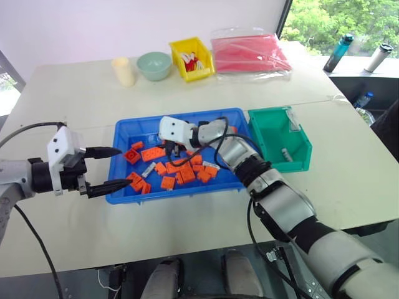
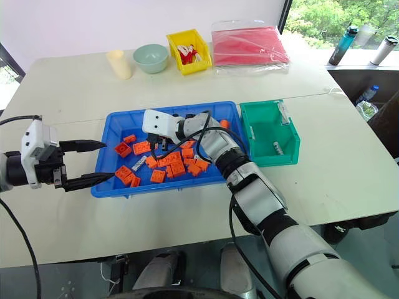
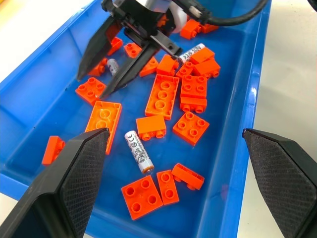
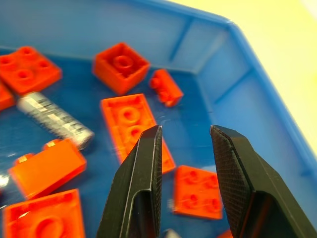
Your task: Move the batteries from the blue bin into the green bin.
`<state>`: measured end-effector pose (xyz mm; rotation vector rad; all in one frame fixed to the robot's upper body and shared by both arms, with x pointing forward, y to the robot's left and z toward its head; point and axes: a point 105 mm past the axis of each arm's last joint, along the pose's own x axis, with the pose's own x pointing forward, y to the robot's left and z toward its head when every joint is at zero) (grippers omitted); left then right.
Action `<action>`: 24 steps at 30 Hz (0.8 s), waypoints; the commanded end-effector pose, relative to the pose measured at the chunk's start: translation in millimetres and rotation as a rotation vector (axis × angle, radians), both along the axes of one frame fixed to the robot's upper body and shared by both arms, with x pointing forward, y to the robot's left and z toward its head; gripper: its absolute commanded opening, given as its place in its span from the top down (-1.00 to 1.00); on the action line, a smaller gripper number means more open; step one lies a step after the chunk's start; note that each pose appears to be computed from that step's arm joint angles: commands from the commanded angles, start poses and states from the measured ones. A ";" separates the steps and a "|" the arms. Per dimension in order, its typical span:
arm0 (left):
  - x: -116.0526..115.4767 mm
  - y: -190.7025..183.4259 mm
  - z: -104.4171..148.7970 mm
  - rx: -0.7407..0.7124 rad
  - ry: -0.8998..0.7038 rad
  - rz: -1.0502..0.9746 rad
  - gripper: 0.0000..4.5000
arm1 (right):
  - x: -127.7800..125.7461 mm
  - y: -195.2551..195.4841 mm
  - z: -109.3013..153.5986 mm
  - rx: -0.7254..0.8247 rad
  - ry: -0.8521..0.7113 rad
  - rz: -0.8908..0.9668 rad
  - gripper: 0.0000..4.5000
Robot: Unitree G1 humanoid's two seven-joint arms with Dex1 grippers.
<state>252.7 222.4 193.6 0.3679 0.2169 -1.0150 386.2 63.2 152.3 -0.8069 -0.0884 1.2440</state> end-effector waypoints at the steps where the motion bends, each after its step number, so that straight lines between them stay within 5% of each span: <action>1: 0.8 -0.8 8.5 -0.006 -0.033 -0.005 -1.00 | -1.5 11.9 21.6 0.054 -0.050 0.011 0.30; 5: -0.4 0.5 7.3 0.000 -0.016 -0.009 -1.00 | -20.3 24.2 25.2 0.090 0.027 0.124 0.30; 11: -2.3 4.1 9.3 0.016 -0.008 -0.014 -1.00 | -42.3 33.9 -4.1 -0.122 0.042 0.285 0.30; 24: -12.9 6.5 8.6 0.007 -0.030 0.034 -1.00 | -39.2 40.3 -20.5 -0.368 -0.068 0.356 0.30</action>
